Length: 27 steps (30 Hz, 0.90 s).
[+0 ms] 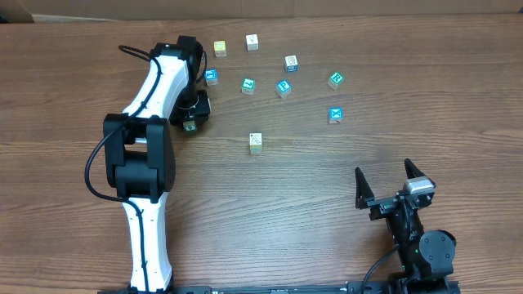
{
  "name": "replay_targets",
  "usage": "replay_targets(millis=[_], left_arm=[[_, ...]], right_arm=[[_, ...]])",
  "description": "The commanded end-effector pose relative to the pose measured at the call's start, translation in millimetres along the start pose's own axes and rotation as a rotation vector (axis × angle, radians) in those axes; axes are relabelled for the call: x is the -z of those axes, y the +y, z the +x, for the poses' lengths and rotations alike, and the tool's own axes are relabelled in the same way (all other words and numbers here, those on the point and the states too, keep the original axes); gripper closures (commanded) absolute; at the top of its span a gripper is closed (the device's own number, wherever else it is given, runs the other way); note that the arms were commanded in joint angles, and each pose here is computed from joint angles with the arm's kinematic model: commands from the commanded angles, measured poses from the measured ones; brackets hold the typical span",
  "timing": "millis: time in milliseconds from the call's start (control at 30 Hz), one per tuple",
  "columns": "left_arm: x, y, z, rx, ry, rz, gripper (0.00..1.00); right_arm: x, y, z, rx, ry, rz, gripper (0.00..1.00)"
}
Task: Form a tower
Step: 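Close the left gripper on the yellow-bordered 8 block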
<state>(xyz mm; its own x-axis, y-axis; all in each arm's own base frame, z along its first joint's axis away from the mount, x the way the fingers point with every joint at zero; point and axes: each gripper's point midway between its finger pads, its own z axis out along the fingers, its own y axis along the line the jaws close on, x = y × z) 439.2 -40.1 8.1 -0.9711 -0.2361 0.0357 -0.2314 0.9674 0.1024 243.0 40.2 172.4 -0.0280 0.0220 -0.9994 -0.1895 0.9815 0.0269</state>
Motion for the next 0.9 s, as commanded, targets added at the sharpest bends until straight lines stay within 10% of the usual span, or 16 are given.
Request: replay_targets(millis=[0, 200, 867], left_arm=[[-0.8, 2.9, -3.7, 0.010, -0.011, -0.006, 0.51], [-0.8, 3.8, -4.7, 0.009, -0.016, -0.012, 0.39], [26.4, 9.3, -7.4, -0.009, -0.039, -0.004, 0.44]], right_arm=[[-0.1, 0.6, 2.1, 0.001, -0.002, -0.001, 0.00], [-0.1, 0.6, 2.1, 0.001, -0.002, -0.001, 0.00], [-0.1, 0.6, 2.1, 0.001, -0.002, -0.001, 0.00]])
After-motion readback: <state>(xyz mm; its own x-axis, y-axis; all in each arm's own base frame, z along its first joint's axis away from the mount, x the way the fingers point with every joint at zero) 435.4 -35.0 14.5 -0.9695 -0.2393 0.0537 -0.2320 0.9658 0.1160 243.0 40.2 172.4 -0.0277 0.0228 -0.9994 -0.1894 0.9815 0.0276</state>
